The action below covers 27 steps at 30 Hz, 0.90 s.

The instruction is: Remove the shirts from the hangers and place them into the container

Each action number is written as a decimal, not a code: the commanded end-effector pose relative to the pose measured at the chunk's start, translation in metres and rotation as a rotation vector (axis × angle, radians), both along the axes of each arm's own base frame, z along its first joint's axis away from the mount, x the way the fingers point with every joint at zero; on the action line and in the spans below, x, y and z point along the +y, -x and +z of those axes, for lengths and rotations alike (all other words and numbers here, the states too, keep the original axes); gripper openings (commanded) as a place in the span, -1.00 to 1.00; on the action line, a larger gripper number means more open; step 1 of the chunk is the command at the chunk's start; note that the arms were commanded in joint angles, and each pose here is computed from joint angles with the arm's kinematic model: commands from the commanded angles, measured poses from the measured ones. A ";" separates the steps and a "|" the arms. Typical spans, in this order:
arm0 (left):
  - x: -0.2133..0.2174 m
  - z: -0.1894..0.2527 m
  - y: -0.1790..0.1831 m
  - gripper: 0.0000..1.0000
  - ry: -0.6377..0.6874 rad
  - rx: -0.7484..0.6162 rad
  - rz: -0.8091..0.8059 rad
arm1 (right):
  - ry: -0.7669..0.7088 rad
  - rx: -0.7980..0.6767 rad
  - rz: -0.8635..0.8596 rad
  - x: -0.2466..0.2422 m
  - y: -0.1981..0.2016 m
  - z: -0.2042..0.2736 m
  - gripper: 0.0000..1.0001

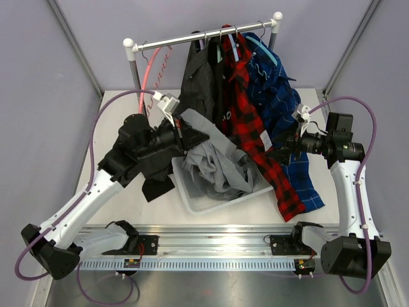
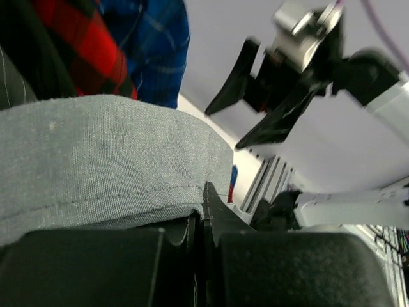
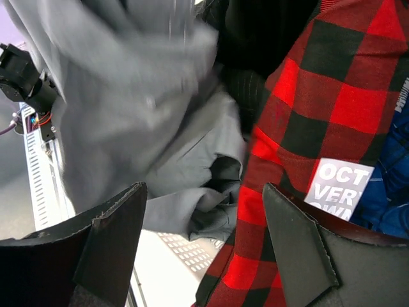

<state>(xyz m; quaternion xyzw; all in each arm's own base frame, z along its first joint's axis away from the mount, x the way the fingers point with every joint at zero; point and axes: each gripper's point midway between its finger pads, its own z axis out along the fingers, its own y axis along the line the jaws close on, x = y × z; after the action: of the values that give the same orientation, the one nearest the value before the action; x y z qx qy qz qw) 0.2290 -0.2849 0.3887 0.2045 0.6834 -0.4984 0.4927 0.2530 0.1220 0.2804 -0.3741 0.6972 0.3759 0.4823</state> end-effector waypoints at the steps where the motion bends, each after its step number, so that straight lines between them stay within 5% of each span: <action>1: -0.004 -0.036 0.011 -1.00 -0.055 0.003 -0.063 | 0.009 -0.032 -0.009 -0.003 -0.005 0.005 0.63; 11: -0.021 -0.176 0.001 -0.99 -0.259 0.179 -0.064 | 0.037 -0.020 -0.035 -0.009 -0.010 0.001 0.63; 18: -0.022 -0.195 0.004 0.49 -0.304 0.122 -0.018 | 0.110 -0.018 -0.048 -0.016 -0.004 0.005 0.63; 21: -0.014 -0.174 0.007 0.87 -0.270 0.045 -0.002 | 0.145 0.003 -0.027 -0.018 0.001 0.010 0.67; 27: 0.006 -0.116 0.015 0.98 -0.233 -0.084 0.045 | 0.111 0.080 0.054 -0.003 -0.004 0.040 0.89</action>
<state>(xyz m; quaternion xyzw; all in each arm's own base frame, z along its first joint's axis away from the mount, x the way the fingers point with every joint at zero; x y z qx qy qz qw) 0.2056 -0.2854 0.2167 0.2617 0.7665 -0.4015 0.4275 0.2630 0.1093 0.3056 -0.3922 0.7296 0.3436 0.4426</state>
